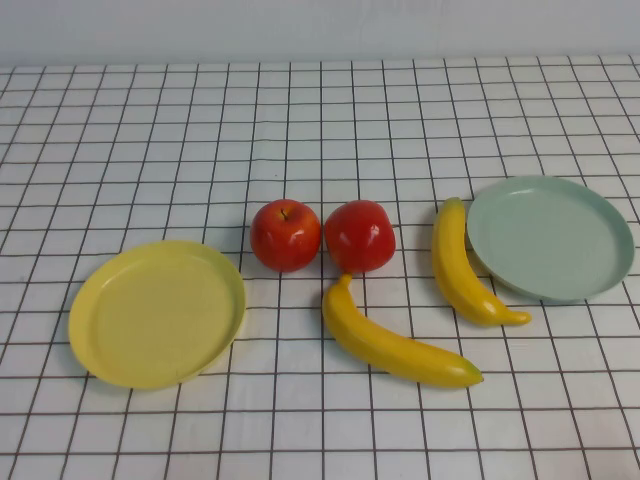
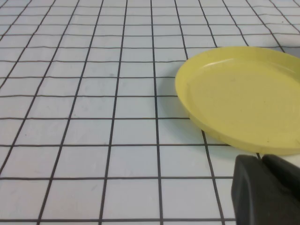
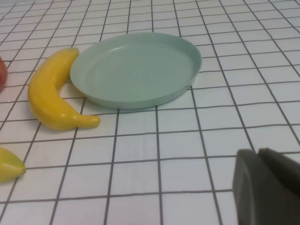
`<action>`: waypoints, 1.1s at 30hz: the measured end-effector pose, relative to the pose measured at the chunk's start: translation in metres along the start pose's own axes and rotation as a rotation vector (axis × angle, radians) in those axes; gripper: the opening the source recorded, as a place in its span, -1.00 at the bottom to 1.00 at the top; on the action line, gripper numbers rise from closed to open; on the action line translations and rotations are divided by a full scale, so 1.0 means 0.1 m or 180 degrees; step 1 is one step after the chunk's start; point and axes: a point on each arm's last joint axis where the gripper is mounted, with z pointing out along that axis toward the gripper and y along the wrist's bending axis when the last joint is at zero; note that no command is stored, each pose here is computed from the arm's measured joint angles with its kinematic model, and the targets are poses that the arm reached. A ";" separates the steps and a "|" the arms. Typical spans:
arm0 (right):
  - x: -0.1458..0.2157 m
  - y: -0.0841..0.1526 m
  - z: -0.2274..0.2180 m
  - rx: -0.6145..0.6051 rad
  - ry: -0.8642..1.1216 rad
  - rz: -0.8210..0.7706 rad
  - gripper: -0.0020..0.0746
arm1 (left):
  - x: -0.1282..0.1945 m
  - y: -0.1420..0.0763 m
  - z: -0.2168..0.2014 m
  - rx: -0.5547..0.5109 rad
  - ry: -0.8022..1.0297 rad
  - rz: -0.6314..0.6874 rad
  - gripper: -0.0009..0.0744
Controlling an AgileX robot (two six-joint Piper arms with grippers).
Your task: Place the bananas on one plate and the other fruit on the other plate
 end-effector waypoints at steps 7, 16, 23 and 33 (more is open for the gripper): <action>0.00 0.00 0.00 0.0000 0.0000 0.0000 -0.99 | 0.00 0.00 0.00 0.0000 0.0000 0.0000 -0.99; 0.00 0.00 0.00 0.0000 0.0000 0.0000 -0.99 | 0.00 0.01 0.00 -0.0017 0.0000 0.0044 -0.99; 0.00 0.00 0.00 0.0000 0.0000 0.0000 -0.99 | 0.00 0.03 0.00 -0.0104 0.0002 0.0265 -0.99; 0.00 0.00 0.00 0.0000 0.0000 0.0000 -0.99 | 0.00 0.04 0.00 -0.0141 0.0003 0.0359 -0.99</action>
